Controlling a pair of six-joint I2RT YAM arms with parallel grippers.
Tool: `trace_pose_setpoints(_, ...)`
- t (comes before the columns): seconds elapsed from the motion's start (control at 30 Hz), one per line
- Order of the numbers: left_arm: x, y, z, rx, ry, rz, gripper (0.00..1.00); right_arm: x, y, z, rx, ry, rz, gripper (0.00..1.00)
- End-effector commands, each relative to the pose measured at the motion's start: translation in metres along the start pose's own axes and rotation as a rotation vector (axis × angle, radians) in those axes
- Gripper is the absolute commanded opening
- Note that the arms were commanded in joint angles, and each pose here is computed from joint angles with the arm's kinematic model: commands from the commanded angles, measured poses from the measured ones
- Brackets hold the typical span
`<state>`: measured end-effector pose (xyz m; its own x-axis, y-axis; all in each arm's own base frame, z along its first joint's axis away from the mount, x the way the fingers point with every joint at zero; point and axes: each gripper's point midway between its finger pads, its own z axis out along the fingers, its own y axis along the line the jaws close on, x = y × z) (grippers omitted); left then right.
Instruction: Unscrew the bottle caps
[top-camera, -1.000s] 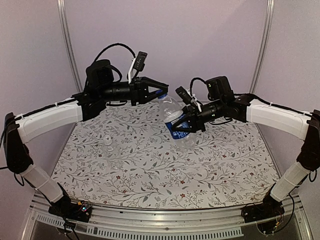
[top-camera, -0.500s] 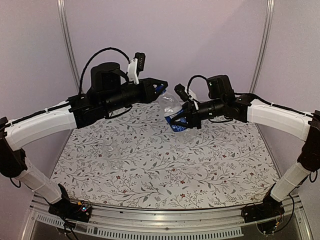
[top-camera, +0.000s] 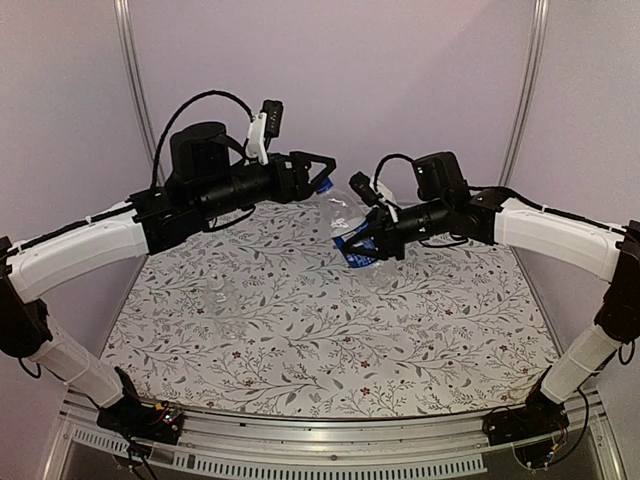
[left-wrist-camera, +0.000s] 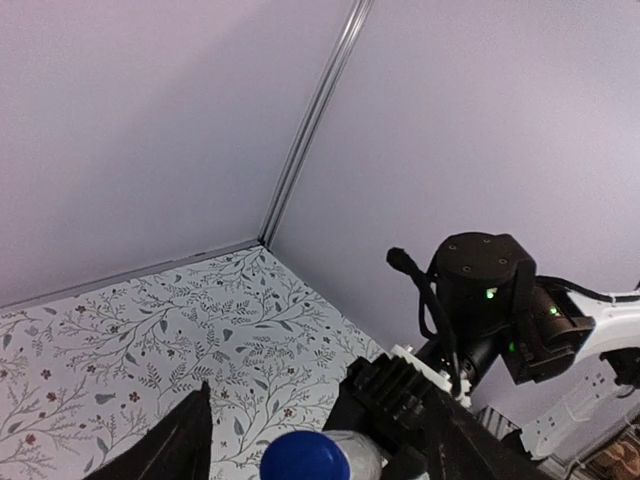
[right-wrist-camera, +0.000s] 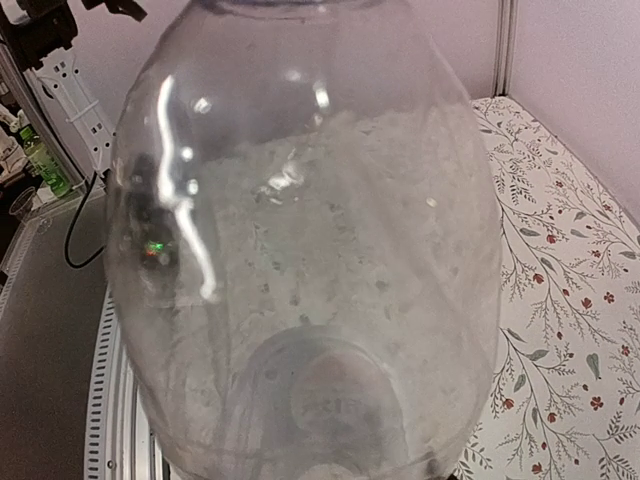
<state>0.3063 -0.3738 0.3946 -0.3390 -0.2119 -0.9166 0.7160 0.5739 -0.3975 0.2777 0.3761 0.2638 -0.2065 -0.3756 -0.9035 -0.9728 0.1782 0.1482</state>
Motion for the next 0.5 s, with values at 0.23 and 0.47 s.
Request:
trace_pose_setpoints(0.23, -0.024, -0.042, -0.031, 0.385, -0.015, 0.156, 0.83, -0.005, 0.038, -0.004, -0.229, -0.034, -0.024, 0.38)
trace_pose_setpoints(0.47, -0.008, -0.058, -0.036, 0.526, 0.032, 0.193, 0.83, -0.009, 0.045, -0.006, -0.272, -0.052, -0.019, 0.41)
